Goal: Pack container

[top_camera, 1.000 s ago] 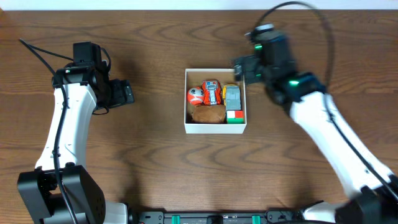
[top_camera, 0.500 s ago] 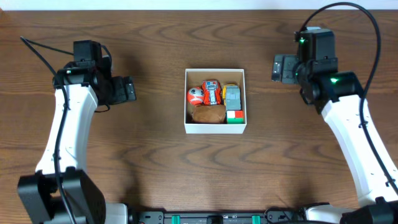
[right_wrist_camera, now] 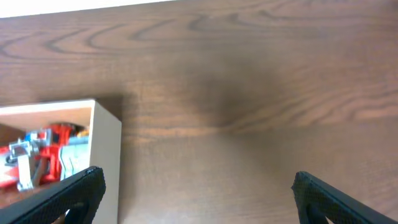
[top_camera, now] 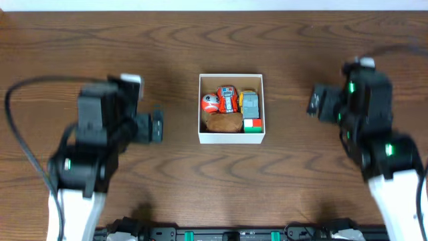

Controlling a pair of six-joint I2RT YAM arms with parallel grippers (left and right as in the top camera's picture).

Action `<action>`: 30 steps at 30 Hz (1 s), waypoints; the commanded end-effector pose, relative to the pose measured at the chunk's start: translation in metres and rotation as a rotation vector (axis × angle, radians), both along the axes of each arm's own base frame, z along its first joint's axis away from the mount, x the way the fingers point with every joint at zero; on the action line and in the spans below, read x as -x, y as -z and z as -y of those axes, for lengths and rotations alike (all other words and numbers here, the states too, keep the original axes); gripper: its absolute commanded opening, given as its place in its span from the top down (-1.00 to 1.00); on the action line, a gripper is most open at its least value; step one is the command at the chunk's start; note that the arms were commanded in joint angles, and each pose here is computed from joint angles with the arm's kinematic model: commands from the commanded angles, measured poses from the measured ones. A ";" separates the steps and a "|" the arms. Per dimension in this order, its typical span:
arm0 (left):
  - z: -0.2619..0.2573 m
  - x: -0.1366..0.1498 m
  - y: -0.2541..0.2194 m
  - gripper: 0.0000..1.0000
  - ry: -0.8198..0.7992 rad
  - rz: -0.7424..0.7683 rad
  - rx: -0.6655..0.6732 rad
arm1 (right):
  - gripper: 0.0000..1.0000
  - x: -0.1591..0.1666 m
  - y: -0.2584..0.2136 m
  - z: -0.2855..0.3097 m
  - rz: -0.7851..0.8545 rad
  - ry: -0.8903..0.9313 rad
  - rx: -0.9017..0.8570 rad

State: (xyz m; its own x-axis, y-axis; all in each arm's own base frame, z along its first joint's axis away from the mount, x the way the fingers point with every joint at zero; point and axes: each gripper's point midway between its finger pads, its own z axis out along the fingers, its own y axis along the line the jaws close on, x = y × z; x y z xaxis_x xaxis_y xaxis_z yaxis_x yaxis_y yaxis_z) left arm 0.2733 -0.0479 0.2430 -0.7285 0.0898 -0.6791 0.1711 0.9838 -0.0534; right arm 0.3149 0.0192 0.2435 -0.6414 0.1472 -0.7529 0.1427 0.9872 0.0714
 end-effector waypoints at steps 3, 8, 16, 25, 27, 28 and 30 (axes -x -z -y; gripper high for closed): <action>-0.002 0.045 0.014 -0.96 -0.039 0.083 0.071 | -0.97 0.053 0.038 0.005 0.027 0.012 -0.026; -0.021 0.075 0.029 -0.96 -0.182 0.172 0.126 | -0.95 0.085 0.058 0.002 0.060 -0.026 -0.066; -0.024 0.084 0.038 -0.96 -0.194 0.212 0.131 | -0.98 0.100 0.068 0.000 0.087 -0.043 -0.098; -0.024 0.084 0.038 -0.96 -0.194 0.212 0.131 | -0.99 0.100 0.068 0.000 0.087 -0.044 -0.097; -0.024 0.084 0.038 -0.96 -0.194 0.212 0.131 | -0.98 0.100 0.068 0.000 0.087 -0.043 -0.098; -0.024 0.084 0.038 -0.96 -0.194 0.212 0.131 | -0.98 0.100 0.068 0.000 0.087 -0.043 -0.098; -0.024 0.084 0.038 -0.96 -0.194 0.212 0.131 | -0.97 0.100 0.068 0.000 0.087 -0.043 -0.098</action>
State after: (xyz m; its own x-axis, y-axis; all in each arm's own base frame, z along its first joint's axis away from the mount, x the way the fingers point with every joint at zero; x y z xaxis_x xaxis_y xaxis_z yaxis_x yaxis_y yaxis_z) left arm 0.1889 -0.0264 0.2055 -0.5702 -0.1196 -0.8128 0.0235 0.9866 -0.1617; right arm 0.2161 0.0170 0.1770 -0.5791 0.1825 -0.7946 0.0907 0.9830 0.1596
